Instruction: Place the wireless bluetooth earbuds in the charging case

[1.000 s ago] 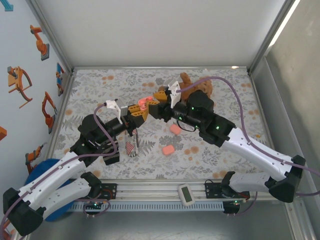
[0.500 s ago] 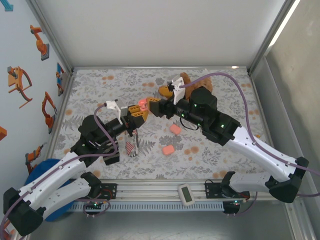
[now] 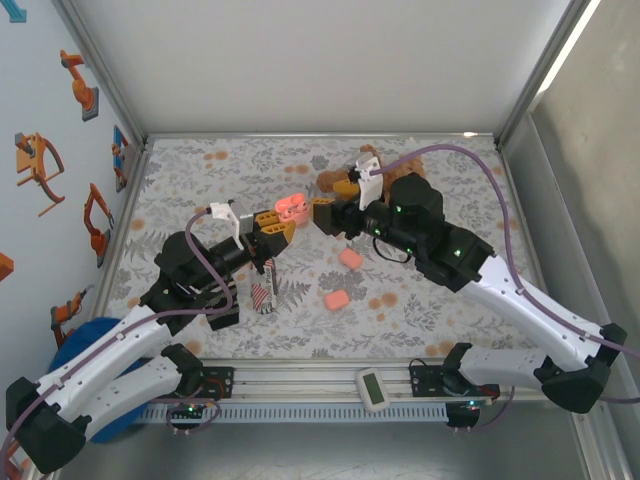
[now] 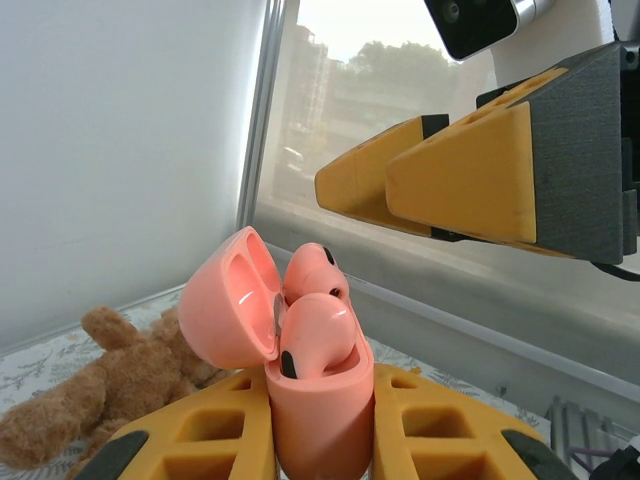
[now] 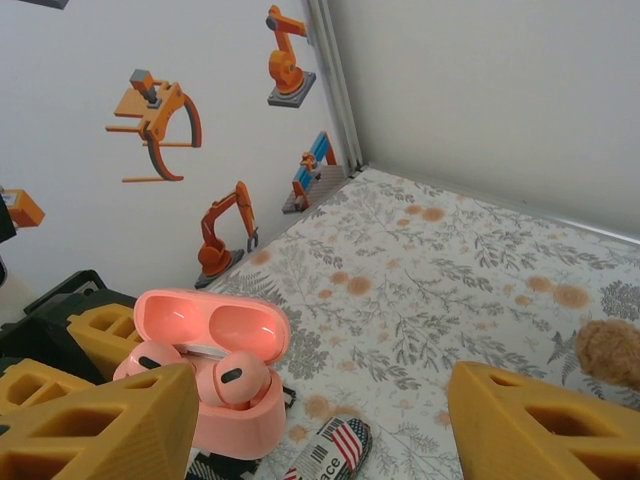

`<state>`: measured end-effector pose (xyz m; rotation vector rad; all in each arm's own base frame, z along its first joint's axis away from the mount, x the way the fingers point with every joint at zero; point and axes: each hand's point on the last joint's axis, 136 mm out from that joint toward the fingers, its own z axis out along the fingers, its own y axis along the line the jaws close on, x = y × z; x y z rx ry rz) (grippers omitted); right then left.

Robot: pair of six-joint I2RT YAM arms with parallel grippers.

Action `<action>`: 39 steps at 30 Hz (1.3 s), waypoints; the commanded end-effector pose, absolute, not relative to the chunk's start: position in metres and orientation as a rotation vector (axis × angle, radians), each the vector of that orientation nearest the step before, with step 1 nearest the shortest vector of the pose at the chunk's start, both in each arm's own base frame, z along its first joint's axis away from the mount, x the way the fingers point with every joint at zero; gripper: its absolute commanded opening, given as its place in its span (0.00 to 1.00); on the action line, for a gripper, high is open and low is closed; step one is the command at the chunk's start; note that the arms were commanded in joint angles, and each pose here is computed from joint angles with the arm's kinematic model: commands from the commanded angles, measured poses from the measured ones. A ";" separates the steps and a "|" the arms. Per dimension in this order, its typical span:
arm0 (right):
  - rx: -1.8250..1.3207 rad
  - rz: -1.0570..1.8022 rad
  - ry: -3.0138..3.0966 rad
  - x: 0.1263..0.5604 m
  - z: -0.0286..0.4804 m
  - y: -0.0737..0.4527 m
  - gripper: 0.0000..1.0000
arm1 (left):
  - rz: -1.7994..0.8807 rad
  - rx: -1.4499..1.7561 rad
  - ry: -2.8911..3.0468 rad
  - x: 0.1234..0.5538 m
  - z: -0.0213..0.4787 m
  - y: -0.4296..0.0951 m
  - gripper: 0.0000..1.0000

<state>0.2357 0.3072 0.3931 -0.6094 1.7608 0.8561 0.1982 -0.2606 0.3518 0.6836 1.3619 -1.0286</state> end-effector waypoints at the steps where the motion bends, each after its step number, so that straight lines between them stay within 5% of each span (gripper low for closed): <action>1: -0.602 0.863 1.783 0.238 0.390 0.309 0.66 | -1.059 0.684 1.305 0.190 0.363 -0.259 0.00; 26: -0.671 0.968 1.759 0.235 0.393 0.335 0.64 | -1.052 0.691 1.306 0.190 0.362 -0.259 0.00; 39: -0.613 0.998 1.681 0.233 0.419 0.311 0.84 | -1.043 0.695 1.315 0.194 0.363 -0.262 0.00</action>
